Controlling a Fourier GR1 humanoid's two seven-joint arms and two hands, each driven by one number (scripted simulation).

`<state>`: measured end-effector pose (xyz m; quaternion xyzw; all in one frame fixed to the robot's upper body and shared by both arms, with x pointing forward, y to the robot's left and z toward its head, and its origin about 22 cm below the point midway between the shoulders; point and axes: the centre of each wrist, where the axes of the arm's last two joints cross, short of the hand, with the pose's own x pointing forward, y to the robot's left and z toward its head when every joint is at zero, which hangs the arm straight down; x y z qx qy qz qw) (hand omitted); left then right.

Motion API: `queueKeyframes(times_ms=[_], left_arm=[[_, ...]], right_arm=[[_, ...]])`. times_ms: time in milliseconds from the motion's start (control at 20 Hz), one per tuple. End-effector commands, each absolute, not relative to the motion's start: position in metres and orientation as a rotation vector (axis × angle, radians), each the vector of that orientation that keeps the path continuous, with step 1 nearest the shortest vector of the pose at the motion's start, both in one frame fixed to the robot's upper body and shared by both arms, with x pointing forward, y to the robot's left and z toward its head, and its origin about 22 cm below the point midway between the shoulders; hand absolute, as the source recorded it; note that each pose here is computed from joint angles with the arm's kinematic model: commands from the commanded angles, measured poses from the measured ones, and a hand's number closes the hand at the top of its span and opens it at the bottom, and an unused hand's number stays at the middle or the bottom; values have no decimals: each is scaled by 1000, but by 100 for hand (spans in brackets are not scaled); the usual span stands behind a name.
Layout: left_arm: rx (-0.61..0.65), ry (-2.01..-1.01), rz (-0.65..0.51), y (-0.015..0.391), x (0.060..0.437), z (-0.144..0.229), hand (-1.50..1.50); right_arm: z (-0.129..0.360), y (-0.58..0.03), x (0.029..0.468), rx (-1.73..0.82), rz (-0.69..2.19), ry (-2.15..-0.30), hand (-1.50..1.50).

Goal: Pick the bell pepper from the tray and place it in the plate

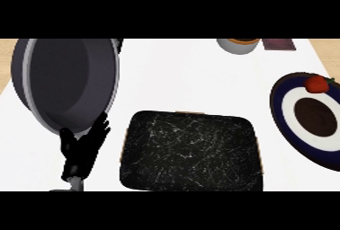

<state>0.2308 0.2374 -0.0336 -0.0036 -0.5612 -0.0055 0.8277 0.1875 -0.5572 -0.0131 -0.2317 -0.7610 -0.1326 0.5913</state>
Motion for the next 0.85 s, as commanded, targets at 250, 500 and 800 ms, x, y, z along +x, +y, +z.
queueKeyframes(times_ms=[250,500,800], left_arm=[[-9,-1193,-12,246,234,-31,0],[17,-1187,-5,248,236,-42,0],[8,-1178,1,238,234,-40,0]], right_arm=[[-45,-556,134,-488,-158,-1792,-150],[-56,-559,90,-491,-102,-1775,-150],[-52,-562,85,-499,-84,-1777,-150]])
